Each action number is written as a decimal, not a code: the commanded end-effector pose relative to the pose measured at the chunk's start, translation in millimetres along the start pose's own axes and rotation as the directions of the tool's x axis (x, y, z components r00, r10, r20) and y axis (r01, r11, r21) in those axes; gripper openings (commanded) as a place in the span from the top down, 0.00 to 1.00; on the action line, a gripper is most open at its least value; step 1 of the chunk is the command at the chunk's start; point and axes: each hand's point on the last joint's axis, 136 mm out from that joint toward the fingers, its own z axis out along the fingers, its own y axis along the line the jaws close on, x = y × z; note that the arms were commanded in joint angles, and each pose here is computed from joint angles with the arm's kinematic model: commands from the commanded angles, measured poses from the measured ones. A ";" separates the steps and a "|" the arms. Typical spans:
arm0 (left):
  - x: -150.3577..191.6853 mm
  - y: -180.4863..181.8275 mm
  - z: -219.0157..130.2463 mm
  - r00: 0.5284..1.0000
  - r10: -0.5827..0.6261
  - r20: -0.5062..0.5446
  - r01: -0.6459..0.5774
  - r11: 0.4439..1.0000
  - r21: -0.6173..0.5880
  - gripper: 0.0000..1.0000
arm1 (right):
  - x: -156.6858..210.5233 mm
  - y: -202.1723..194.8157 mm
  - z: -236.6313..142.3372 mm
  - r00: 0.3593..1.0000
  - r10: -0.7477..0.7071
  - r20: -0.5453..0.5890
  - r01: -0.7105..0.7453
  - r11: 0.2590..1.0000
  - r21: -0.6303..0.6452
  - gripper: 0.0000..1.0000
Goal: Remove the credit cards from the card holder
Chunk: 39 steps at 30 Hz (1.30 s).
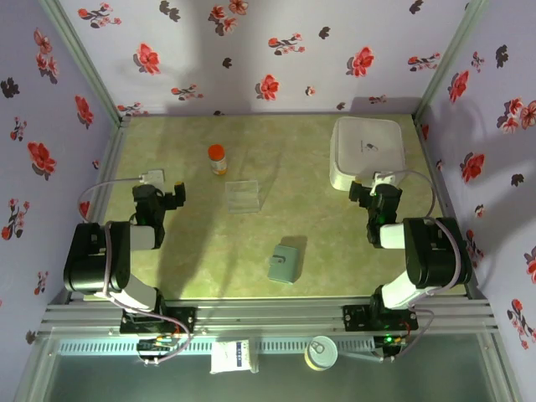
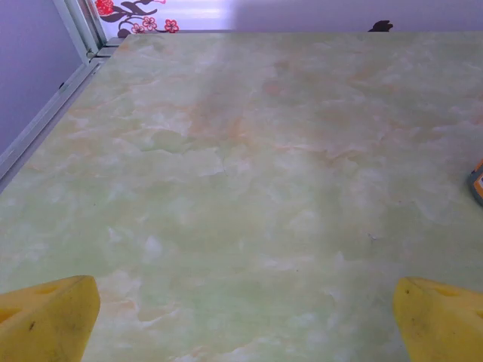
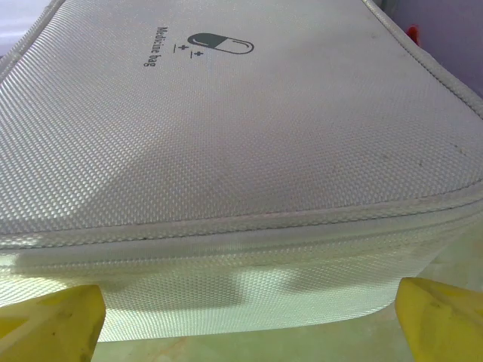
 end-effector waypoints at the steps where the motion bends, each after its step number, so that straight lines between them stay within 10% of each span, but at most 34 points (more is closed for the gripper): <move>1: -3.8 -0.4 0.6 1.000 0.015 0.021 -0.015 1.000 0.009 0.00 | -5.7 -0.9 1.2 1.000 0.021 0.020 -0.021 1.000 -0.002 0.01; 39: -30.2 21.2 -23.2 0.999 -0.009 0.053 0.016 0.992 -0.123 0.00 | -29.5 2.1 -9.1 1.000 0.004 0.003 -0.004 1.000 -0.007 0.01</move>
